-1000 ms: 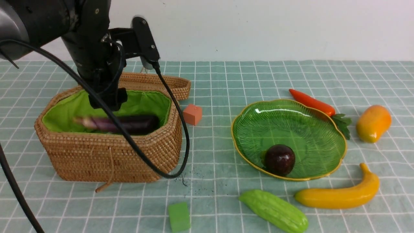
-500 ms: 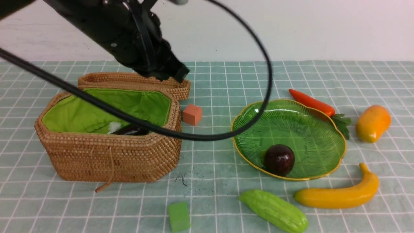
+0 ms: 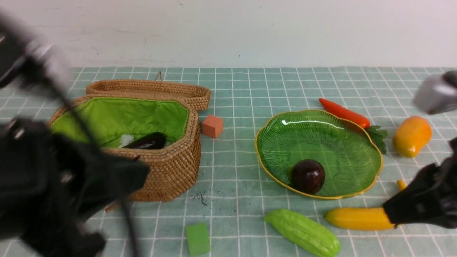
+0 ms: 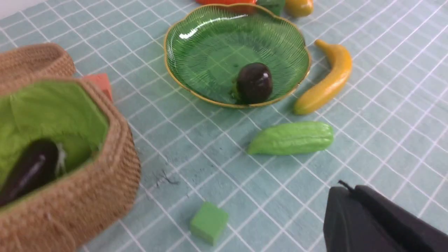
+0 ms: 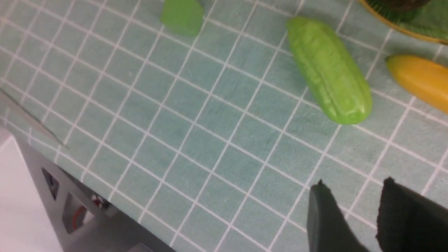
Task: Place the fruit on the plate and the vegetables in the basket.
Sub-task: Take a chayote with your right arm and place it on the basket on the left.
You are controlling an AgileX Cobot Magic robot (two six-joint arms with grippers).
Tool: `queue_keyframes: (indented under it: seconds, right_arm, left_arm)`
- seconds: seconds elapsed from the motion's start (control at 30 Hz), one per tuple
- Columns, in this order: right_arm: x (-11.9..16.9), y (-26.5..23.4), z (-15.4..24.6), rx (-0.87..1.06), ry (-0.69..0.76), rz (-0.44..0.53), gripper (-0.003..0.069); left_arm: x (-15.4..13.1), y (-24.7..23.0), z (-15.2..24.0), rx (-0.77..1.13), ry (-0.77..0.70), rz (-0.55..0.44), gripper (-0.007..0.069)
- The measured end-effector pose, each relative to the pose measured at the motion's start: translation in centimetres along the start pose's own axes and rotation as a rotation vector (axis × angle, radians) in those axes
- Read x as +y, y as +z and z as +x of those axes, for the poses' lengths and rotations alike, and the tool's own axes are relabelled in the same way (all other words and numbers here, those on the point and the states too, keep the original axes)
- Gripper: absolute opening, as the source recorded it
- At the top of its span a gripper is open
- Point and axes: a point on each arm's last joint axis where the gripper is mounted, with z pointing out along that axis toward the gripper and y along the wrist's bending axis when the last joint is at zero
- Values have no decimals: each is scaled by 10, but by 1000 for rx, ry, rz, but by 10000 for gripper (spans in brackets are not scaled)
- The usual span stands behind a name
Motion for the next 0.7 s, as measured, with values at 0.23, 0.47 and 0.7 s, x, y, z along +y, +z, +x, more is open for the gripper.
queue_keyframes:
  seconds: [0.23, 0.47, 0.7]
  right_arm:
    - [-3, 88, -24, 180, -207, 86, 303]
    - [-20, 153, -33, 240, -257, 109, 467]
    - [-34, 202, -34, 263, -323, 118, 540]
  left_arm:
    - [6, -40, 56, -193, -90, 28, -13]
    - [6, -45, 60, -219, -100, 33, -13]
    - [6, -45, 60, -219, -101, 33, -13]
